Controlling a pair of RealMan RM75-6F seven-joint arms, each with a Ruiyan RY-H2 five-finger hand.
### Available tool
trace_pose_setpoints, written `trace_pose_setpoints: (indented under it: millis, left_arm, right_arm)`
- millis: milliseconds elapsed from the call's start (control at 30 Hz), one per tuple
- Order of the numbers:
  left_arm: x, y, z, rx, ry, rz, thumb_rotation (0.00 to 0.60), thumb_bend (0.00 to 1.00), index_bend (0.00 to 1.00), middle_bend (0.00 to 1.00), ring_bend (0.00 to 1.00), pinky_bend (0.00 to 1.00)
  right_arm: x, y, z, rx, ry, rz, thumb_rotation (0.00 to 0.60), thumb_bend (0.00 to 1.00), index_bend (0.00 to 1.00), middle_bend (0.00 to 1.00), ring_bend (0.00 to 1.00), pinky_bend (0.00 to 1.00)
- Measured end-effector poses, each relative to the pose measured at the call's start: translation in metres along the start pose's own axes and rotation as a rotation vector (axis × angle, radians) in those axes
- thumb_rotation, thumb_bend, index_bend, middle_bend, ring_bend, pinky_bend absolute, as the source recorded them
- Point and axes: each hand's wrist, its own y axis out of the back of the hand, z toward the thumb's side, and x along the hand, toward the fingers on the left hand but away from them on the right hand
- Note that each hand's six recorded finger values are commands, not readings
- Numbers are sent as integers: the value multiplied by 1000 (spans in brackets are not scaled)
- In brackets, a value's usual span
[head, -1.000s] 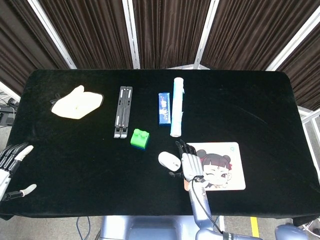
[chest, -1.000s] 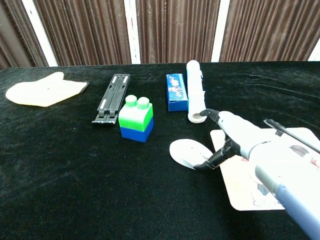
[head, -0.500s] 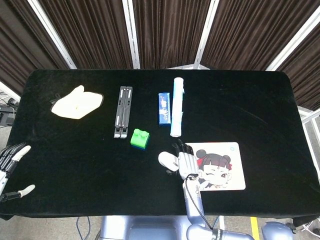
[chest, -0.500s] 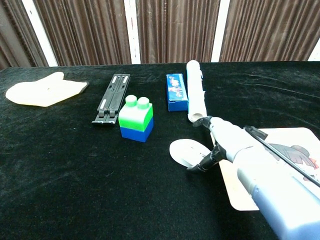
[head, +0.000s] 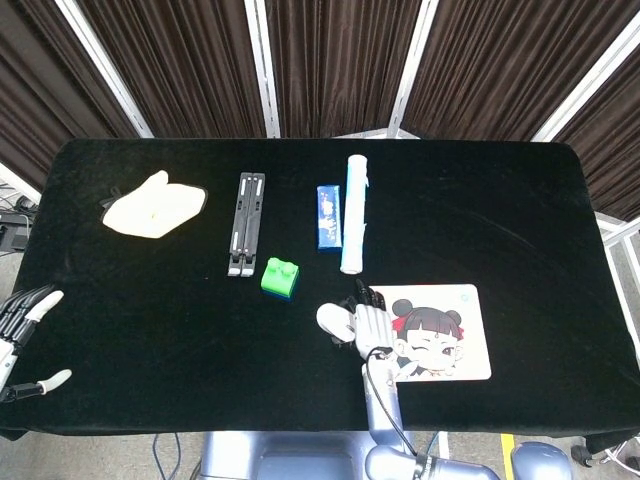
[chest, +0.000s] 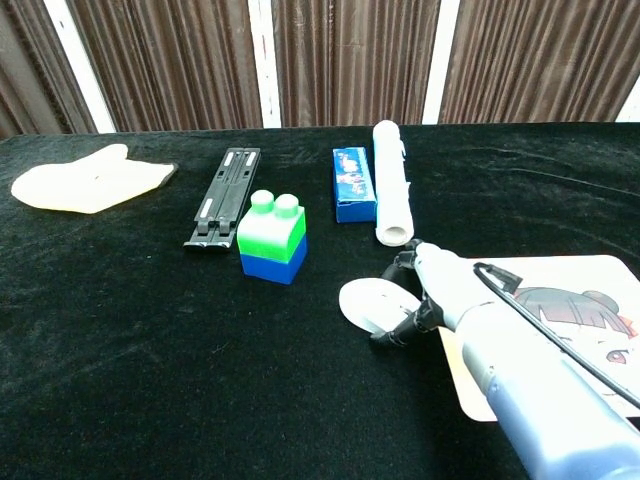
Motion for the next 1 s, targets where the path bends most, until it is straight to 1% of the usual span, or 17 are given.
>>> trace_pose_setpoints:
  millis: [100,233,433,633,767,833,1000]
  left_arm:
    - [0,0,0,-3,-1,0,600,110,0,0,0,0]
    - [0,0,0,-5,-1,-2,600,111,0,0,0,0]
    - [0,-1,0,-2,-1,-7,600,111,0,0,0,0]
    - [1,-2,0,1,1,-13,600,111,0,0,0,0]
    - [1,-3,1,7,-2,-16,600,111,0,0,0,0]
    - [1,-4,2,13,-3,-20,600,112,0,0,0,0]
    - [1,-7,4,21,-6,-29,600,110,0,0,0,0]
  right_arm:
    - [1,-2,0,4,3,2,600,282,466,84,0,0]
    - [4,-1,1,10,14,-2,600,296,483,89,0,0]
    - [10,9,5,0,44,-23,600,297,498,106,0,0]
    - [14,35,1,5,73,-55,600,297,498,106,0,0]
    - [14,58,-10,29,89,-67,600,296,499,106,0,0]
    - [15,68,-16,42,95,-60,600,296,500,109,0,0]
    - [15,94,-41,107,105,-5,600,296,503,112,0,0]
